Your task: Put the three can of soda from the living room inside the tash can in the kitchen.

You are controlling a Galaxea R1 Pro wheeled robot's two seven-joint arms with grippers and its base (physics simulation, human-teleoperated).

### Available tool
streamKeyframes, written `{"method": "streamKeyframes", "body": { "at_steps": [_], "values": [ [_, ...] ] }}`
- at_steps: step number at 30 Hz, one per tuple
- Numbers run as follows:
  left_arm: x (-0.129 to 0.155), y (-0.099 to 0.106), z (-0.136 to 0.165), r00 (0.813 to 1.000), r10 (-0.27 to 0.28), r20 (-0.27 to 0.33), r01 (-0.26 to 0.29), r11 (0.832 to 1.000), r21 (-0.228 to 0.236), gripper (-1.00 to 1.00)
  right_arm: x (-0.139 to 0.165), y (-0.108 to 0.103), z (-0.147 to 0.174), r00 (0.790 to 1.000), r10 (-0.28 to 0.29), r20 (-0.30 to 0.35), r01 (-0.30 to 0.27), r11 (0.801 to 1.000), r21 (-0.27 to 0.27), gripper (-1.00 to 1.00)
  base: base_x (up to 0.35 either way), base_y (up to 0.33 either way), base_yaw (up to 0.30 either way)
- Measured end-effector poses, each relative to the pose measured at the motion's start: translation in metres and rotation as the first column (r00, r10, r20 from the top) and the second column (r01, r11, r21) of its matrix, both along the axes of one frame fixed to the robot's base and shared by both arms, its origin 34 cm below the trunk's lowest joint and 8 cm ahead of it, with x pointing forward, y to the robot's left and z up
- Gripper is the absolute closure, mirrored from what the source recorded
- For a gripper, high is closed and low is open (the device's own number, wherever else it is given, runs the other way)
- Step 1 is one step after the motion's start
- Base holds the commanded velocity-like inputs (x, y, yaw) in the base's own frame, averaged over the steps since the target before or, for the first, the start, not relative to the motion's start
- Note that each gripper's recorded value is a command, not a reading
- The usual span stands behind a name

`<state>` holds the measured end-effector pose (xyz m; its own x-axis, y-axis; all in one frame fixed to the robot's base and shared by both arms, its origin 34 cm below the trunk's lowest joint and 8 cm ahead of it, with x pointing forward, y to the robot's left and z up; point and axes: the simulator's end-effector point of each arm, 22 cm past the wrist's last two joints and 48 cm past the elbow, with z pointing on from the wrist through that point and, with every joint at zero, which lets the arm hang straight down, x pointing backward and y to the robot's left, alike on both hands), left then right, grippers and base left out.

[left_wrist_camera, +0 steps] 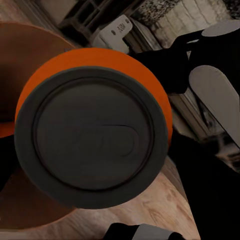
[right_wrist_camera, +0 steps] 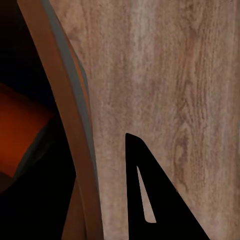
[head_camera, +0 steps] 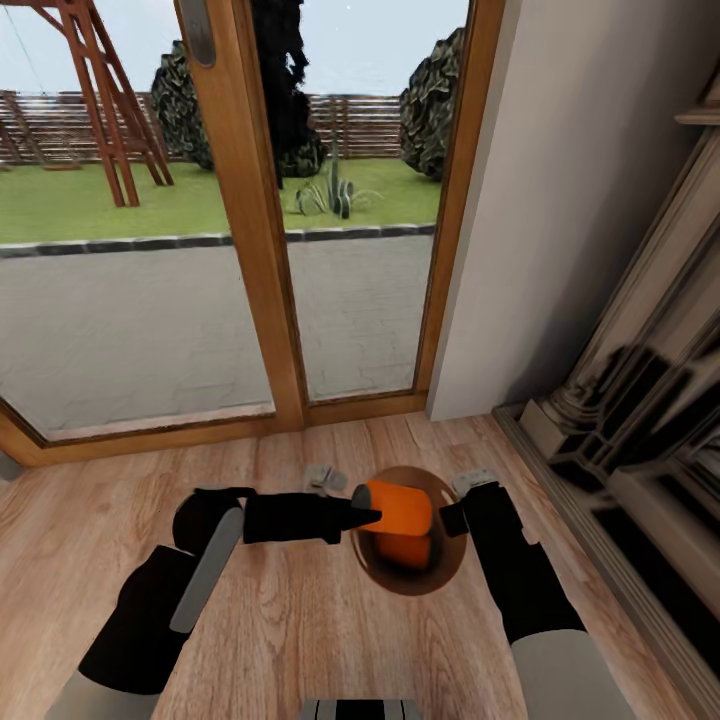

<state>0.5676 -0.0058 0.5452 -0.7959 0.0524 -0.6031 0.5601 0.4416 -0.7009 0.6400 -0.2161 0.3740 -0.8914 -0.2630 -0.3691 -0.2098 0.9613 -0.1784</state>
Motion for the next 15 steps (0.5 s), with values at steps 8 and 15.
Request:
{"method": "streamKeyframes", "body": {
  "at_steps": [8, 15],
  "values": [
    [-0.004, -0.015, -0.019, 1.0, -0.009, 0.023, 0.006, 0.994, 0.108, 1.0, 0.001, 0.005, 0.002, 1.0, 0.004, 0.004, -0.004, 1.0, 0.006, 1.0, 0.0, 0.0, 0.0],
    [-0.006, -0.019, -0.027, 0.999, -0.009, 0.033, 0.004, 0.988, 0.153, 1.0, 0.001, 0.005, 0.002, 1.0, 0.004, 0.006, -0.004, 1.0, 0.008, 1.0, 0.0, 0.0, 0.0]
  ]
}}
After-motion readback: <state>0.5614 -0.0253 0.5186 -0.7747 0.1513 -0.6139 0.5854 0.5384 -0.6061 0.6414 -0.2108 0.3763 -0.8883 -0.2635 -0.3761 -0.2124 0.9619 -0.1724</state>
